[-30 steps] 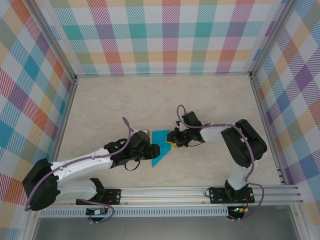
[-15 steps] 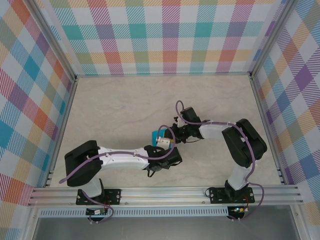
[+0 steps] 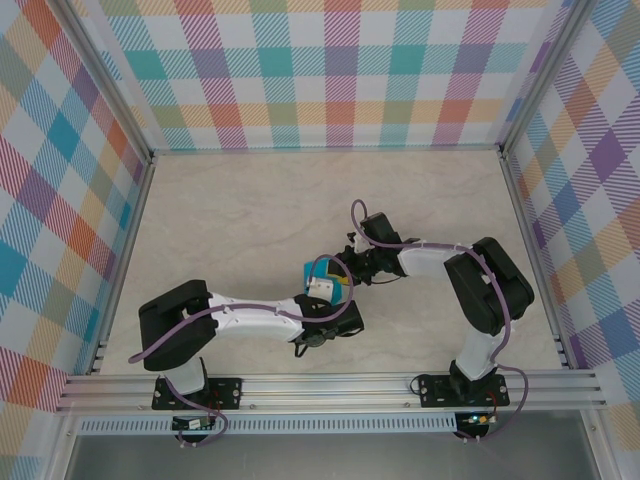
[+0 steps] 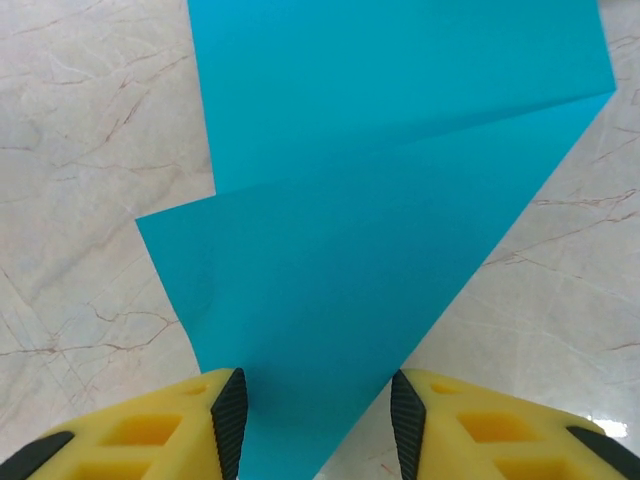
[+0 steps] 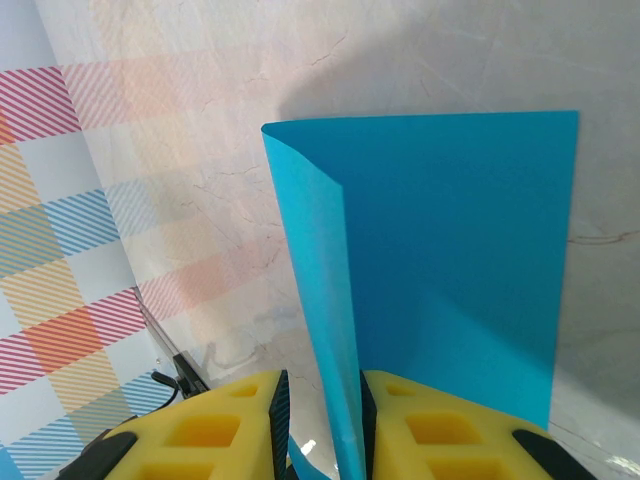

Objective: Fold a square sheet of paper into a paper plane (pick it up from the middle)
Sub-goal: Fourth fold the wing at the center of the table.

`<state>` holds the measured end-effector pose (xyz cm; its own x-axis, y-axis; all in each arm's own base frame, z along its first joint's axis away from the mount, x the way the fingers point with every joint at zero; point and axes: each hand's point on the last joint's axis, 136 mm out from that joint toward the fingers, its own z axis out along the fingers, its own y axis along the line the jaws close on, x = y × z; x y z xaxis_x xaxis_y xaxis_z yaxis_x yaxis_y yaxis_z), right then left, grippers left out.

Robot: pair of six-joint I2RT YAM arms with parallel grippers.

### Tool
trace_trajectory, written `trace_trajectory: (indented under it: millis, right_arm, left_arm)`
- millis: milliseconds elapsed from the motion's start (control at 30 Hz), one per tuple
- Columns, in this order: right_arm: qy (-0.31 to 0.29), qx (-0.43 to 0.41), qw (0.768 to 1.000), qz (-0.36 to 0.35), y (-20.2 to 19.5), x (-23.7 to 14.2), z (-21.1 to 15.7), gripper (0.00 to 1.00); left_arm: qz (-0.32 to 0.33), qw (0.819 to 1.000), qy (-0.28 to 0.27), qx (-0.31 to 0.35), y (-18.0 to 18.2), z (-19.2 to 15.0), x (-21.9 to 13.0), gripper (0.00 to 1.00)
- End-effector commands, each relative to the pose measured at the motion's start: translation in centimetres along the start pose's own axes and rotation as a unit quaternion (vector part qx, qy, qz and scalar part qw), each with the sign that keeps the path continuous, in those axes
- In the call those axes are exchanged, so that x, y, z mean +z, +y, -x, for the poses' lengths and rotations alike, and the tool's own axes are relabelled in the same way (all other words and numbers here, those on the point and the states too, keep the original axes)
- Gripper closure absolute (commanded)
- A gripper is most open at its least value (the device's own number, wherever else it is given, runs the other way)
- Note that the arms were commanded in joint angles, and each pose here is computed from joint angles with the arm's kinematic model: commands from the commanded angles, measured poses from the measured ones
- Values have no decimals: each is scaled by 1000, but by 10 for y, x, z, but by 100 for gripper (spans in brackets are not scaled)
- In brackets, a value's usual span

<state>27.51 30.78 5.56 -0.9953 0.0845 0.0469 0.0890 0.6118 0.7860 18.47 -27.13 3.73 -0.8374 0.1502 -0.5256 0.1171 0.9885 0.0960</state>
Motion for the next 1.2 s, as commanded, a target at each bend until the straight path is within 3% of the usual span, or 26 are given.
trace_trajectory:
  millis: [0, 167, 900, 1167]
  right_arm:
    - [5, -3, 1000, 3, 4, 1, 2, 74]
    - [4, -3, 1000, 3, 4, 1, 2, 78]
    - [4, 3, 1000, -12, -4, 0, -1, 79]
    - [-11, -4, 1000, -26, -4, -8, 1, 76]
  left_arm:
    - [19, 1000, -4, 6, 4, -9, 4, 56]
    - [17, 1000, -9, 2, 4, -12, 4, 56]
    - [22, 999, -21, 9, 7, -8, 5, 83]
    - [-15, 999, -31, 15, 2, -2, 0, 88]
